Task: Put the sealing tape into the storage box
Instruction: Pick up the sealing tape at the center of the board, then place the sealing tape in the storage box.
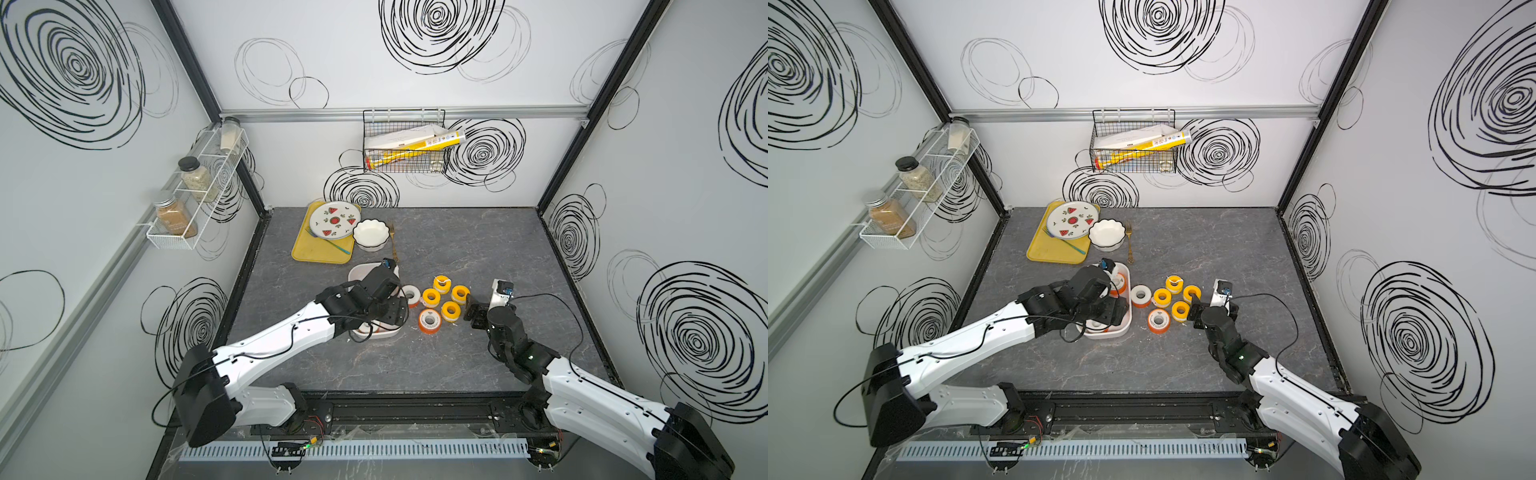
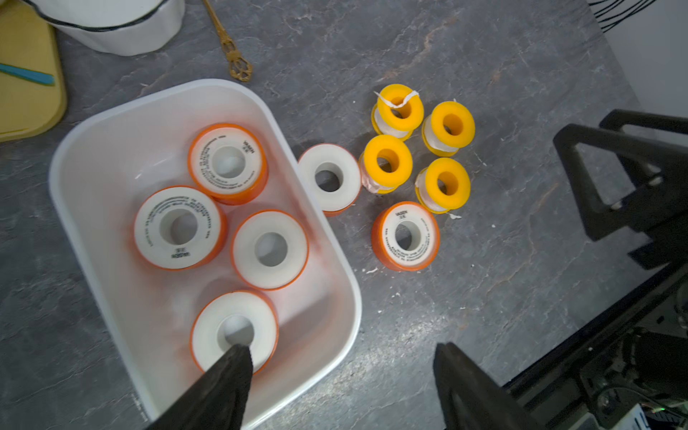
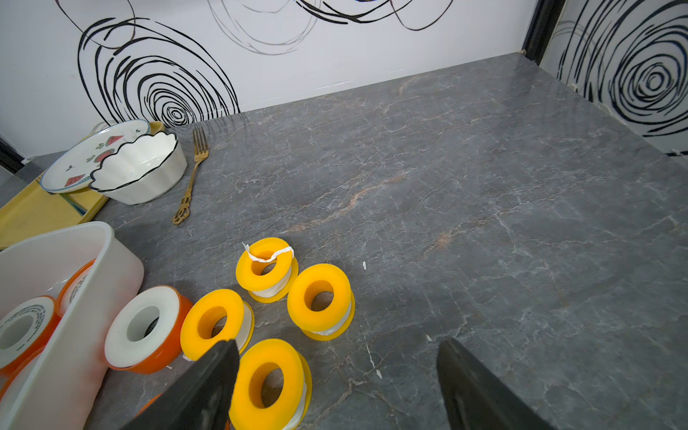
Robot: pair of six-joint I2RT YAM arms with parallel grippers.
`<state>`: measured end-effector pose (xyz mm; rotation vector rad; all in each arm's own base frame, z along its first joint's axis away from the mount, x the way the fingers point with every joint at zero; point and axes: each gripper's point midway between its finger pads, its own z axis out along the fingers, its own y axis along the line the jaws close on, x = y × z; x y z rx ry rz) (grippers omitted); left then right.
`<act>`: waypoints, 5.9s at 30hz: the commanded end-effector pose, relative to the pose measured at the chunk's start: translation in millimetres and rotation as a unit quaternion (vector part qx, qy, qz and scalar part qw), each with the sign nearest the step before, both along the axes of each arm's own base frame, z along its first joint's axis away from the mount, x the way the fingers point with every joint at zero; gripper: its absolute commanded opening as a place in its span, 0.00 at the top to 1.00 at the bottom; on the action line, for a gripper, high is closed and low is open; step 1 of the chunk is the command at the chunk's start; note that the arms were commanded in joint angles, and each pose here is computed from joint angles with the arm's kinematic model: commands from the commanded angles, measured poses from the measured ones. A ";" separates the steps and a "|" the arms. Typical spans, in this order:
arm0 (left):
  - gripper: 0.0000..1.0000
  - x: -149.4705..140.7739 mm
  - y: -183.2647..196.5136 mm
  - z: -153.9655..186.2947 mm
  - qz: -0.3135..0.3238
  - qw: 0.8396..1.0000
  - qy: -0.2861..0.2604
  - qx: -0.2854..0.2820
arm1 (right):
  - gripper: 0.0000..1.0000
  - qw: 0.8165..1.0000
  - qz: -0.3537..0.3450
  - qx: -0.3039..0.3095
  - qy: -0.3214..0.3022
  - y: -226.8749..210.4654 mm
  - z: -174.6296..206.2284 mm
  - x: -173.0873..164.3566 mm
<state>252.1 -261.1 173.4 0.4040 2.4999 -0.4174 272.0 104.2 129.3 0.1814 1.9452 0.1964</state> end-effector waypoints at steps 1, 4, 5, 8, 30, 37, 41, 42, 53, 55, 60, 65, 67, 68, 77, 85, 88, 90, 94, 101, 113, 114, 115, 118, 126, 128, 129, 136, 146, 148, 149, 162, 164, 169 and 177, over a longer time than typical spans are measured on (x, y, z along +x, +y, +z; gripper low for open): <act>0.11 9.5 -22.8 -1.4 -0.002 1.000 0.000 0.016 | 0.12 1.000 -0.018 0.012 -0.013 -5.8 5.5 1.1; 0.10 14.9 -41.0 -15.5 -0.016 0.999 0.021 0.029 | 0.12 1.000 -0.017 0.012 -0.013 -5.6 5.7 0.8; 0.10 16.3 -45.8 -18.8 -0.020 0.999 0.026 0.032 | 0.12 1.000 -0.018 0.013 -0.013 -5.9 5.6 0.9; 0.09 17.1 -63.7 -35.3 -0.039 0.997 0.047 0.040 | 0.11 1.000 -0.019 0.012 -0.013 -6.4 5.4 0.9; 0.06 20.8 -101.7 -125.2 -0.067 0.982 0.103 0.142 | 0.11 1.000 -0.019 0.011 -0.010 -5.7 4.8 1.8; 0.06 18.9 -105.1 -136.0 -0.070 0.981 0.110 0.146 | 0.11 1.000 -0.018 0.011 -0.010 -5.4 4.9 1.9; 0.08 18.3 -105.8 -142.2 -0.069 0.980 0.114 0.148 | 0.10 1.000 -0.018 0.011 -0.010 -5.1 5.2 2.1; 0.09 18.9 -105.6 -143.7 -0.068 0.980 0.114 0.149 | 0.11 1.000 -0.018 0.011 -0.009 -5.1 4.9 2.3; 0.27 22.2 -110.8 -143.4 -0.057 0.983 0.106 0.142 | 0.10 1.000 -0.017 0.009 -0.007 -4.4 4.1 2.9; 0.31 21.6 -111.5 -143.7 -0.058 0.983 0.104 0.142 | 0.10 1.000 -0.018 0.009 -0.007 -4.6 4.2 3.2; 0.40 22.5 -113.5 -134.2 -0.054 0.984 0.091 0.145 | 0.10 1.000 -0.017 0.008 -0.006 -4.0 3.6 3.5; 0.44 22.3 -114.4 -112.4 -0.051 0.987 0.073 0.137 | 0.10 1.000 -0.016 0.008 -0.007 -4.2 3.9 3.3; 0.45 22.6 -114.3 -103.6 -0.049 0.988 0.067 0.130 | 0.10 1.000 -0.016 0.008 -0.007 -4.0 4.0 3.2; 0.45 22.5 -114.0 -99.1 -0.047 0.989 0.064 0.128 | 0.10 1.000 -0.016 0.008 -0.006 -4.1 3.6 3.3; 0.46 22.4 -105.6 -59.2 -0.039 0.992 0.036 0.117 | 0.10 1.000 -0.017 0.008 -0.006 -4.5 3.5 2.9; 0.46 45.5 -66.5 -33.0 0.000 0.993 0.023 0.115 | 0.10 1.000 -0.016 0.009 -0.006 -3.7 3.4 3.4; 0.46 60.4 -41.2 -23.4 0.029 0.993 0.017 0.113 | 0.10 1.000 -0.016 0.008 -0.005 -3.5 2.9 3.4; 0.46 68.7 -26.1 -20.4 0.042 0.993 0.019 0.109 | 0.10 1.000 -0.015 0.008 -0.005 -3.3 3.1 3.6; 0.46 87.9 9.9 -21.6 0.083 0.990 0.029 0.107 | 0.10 1.000 -0.015 0.007 -0.004 -3.2 2.6 3.9; 0.46 107.3 37.8 -38.2 0.117 0.988 0.052 0.087 | 0.10 1.000 -0.014 0.006 -0.003 -2.6 2.4 4.1; 0.46 129.4 52.0 -69.4 0.147 0.983 0.075 0.080 | 0.10 1.000 -0.011 0.004 -0.001 -1.1 1.6 4.9; 0.46 130.7 51.2 -70.8 0.147 0.983 0.075 0.078 | 0.10 1.000 -0.011 0.004 -0.001 -1.1 1.6 4.9; 0.46 131.2 50.4 -72.7 0.146 0.983 0.076 0.078 | 0.10 1.000 -0.011 0.004 -0.001 -1.0 1.8 4.7; 0.46 133.1 50.2 -80.2 0.145 0.983 0.082 0.081 | 0.10 1.000 -0.011 0.004 -0.001 -0.8 1.9 5.0; 0.46 138.9 46.7 -92.7 0.144 0.982 0.094 0.072 | 0.10 1.000 -0.011 0.004 -0.002 -0.6 2.3 5.2; 0.46 140.1 45.5 -94.9 0.143 0.982 0.096 0.073 | 0.10 1.000 -0.011 0.004 -0.002 -0.7 2.3 5.2; 0.45 141.0 45.3 -95.8 0.144 0.982 0.096 0.074 | 0.10 1.000 -0.011 0.003 -0.001 -0.9 2.0 5.3; 0.43 144.1 47.1 -98.8 0.149 0.982 0.095 0.072 | 0.10 1.000 -0.011 0.003 -0.001 -0.4 2.1 5.3; 0.19 152.6 45.7 -104.2 0.153 0.981 0.094 0.074 | 0.10 1.000 -0.011 0.003 0.000 -0.7 1.6 5.3; 0.16 153.2 44.1 -100.2 0.151 0.982 0.090 0.067 | 0.10 1.000 -0.011 0.003 -0.001 -0.5 1.7 5.3; 0.14 153.3 43.8 -97.4 0.151 0.982 0.088 0.064 | 0.10 1.000 -0.011 0.002 0.000 -0.4 1.3 5.3; 0.13 143.5 50.8 -46.6 0.161 0.985 0.053 0.037 | 0.10 1.000 -0.010 0.002 0.001 0.2 0.9 5.8; 0.14 141.2 53.7 -31.6 0.164 0.985 0.041 0.030 | 0.10 1.000 -0.010 0.002 0.002 0.4 0.7 5.9; 0.15 130.0 63.8 8.2 0.167 0.986 0.007 0.015 | 0.10 1.000 -0.010 0.001 0.002 0.3 0.8 6.2; 0.16 98.1 91.4 51.3 0.171 0.984 -0.042 0.004 | 0.10 1.000 -0.010 -0.001 0.003 0.7 0.7 6.8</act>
